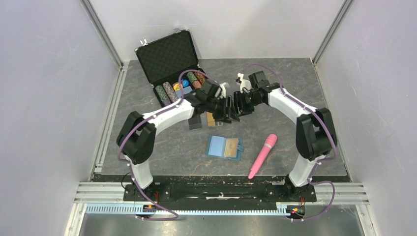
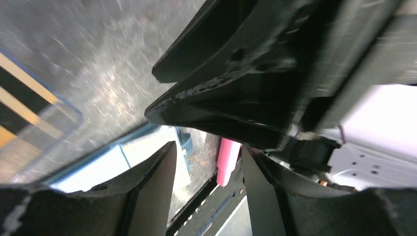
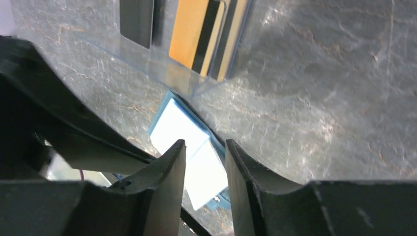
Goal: Put the credit cards into the card holder
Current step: Pick up the credit card from the storage box.
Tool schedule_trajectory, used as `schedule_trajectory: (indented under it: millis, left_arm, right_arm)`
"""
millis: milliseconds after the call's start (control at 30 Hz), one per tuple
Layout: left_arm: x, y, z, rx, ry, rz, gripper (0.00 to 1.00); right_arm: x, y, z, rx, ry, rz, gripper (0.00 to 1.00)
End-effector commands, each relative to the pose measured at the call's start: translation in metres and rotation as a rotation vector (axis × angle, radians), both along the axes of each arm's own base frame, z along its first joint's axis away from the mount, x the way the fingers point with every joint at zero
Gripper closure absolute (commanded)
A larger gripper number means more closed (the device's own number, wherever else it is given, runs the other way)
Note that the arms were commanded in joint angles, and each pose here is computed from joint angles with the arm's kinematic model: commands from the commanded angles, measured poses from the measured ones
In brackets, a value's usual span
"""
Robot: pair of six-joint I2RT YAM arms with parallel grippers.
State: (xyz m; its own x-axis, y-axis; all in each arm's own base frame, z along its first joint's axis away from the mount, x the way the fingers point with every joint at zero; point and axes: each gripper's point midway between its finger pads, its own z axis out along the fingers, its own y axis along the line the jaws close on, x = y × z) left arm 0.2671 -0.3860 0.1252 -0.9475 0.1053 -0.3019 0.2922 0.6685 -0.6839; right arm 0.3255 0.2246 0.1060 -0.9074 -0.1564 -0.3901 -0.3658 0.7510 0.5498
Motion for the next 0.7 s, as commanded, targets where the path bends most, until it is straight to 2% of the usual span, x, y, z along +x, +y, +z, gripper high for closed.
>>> schedule_trajectory:
  millis: [0,133,233,300,433,667]
  left_arm:
    - [0.046,0.019,0.049,-0.203,-0.074,0.112,0.42]
    - [0.079,0.065,0.029,-0.141,-0.032,0.267,0.42]
    - [0.092,0.099,0.000,0.037,-0.003,0.340,0.42]
    - [0.094,0.113,-0.019,0.167,0.013,0.332,0.43]
    - [0.098,0.124,-0.046,0.326,0.019,0.299,0.44]
    - [0.095,0.118,-0.084,0.413,0.073,0.262,0.46]
  right_arm:
    - [0.026,0.024,0.010,0.054,-0.019,0.026,0.61]
    - [0.045,0.040,0.004,0.073,0.003,0.046,0.59]
    - [0.055,0.052,0.001,0.092,0.022,0.065,0.59]
    - [0.058,0.059,-0.004,0.099,0.041,0.075,0.59]
    - [0.055,0.067,-0.017,0.108,0.085,0.093,0.60]
    - [0.043,0.066,-0.030,0.100,0.121,0.104,0.62]
